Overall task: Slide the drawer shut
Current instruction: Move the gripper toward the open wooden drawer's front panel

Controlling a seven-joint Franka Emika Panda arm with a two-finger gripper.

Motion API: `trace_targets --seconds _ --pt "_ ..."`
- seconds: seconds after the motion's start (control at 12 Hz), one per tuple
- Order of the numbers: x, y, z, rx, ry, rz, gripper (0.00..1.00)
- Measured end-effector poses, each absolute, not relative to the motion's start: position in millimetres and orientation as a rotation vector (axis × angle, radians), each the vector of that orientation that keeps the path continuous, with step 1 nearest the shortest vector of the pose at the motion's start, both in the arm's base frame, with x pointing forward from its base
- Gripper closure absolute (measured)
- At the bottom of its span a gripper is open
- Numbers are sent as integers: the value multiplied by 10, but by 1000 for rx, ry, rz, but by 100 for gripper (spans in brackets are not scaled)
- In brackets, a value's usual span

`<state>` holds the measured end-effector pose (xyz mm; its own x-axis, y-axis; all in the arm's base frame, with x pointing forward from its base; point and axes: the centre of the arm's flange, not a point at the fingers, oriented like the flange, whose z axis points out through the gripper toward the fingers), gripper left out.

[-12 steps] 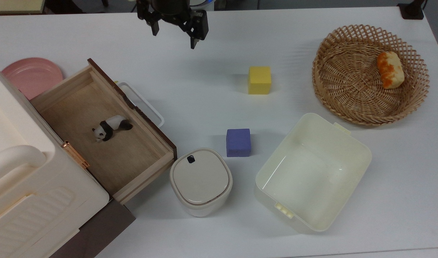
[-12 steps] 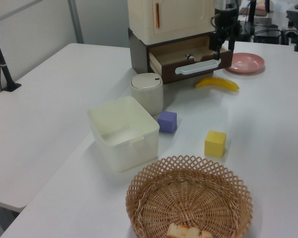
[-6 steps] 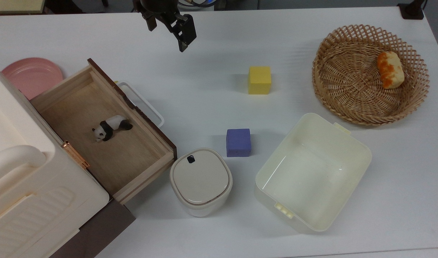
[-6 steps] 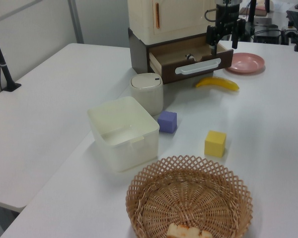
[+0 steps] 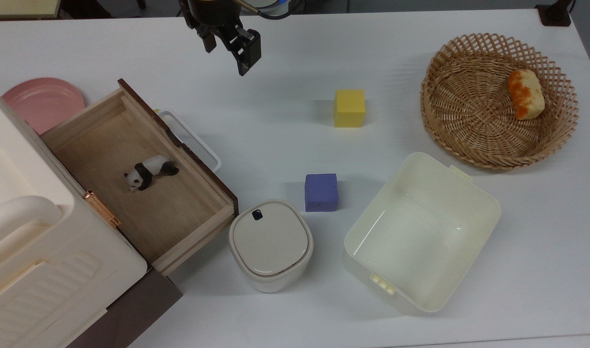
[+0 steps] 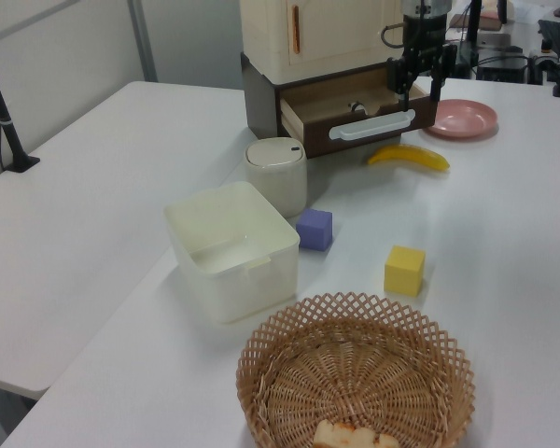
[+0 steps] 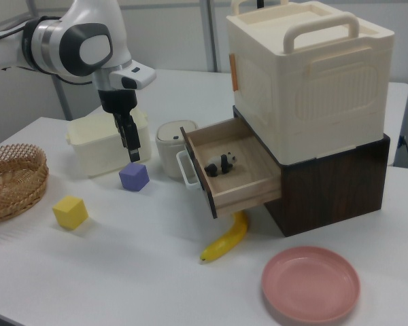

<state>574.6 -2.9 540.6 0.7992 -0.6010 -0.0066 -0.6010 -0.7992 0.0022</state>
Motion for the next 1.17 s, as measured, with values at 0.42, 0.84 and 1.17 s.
trace_targets --seconds 0.42,0.84,1.17 --pt "5894 -72 5272 3001 -1040 44 67" --pt "6081 -197 4918 2989 -1073 42 77" --pt "6231 -449 4666 2972 -1134 85 78"
